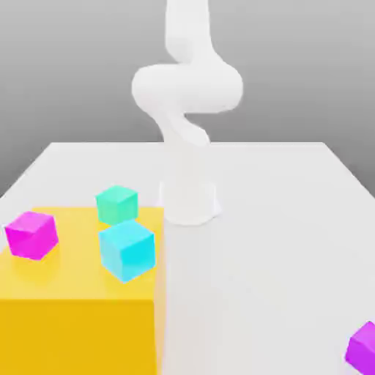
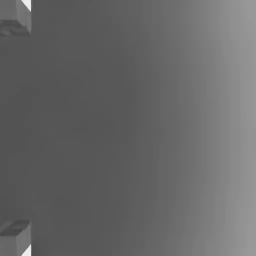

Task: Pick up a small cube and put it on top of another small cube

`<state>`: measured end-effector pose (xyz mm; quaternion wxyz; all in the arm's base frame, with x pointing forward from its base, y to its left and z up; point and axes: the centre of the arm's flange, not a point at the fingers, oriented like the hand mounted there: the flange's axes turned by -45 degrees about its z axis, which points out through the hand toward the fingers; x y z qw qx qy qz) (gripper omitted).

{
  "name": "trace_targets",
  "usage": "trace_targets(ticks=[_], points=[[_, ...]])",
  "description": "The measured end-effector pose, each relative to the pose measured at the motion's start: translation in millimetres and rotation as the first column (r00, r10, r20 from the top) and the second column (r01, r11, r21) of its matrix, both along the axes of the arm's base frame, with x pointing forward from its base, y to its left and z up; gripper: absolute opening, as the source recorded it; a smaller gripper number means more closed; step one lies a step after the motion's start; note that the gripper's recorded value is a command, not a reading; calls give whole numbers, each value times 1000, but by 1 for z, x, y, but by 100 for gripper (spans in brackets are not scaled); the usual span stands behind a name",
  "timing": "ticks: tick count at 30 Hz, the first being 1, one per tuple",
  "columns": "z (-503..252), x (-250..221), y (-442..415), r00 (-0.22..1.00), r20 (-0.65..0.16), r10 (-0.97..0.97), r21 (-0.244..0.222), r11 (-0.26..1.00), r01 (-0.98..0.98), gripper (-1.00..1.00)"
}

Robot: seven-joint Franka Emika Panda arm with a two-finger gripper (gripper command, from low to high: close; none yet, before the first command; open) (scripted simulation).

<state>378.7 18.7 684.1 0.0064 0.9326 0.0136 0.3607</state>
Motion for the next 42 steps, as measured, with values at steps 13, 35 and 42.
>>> trace_targets(ticks=[13,35,42], points=[[-182,117,115,930,-318,186,-107,967,-230,0],[-542,92,277,601,-672,432,2,813,-582,-100],[-543,92,277,601,-672,432,3,813,-582,-100]])
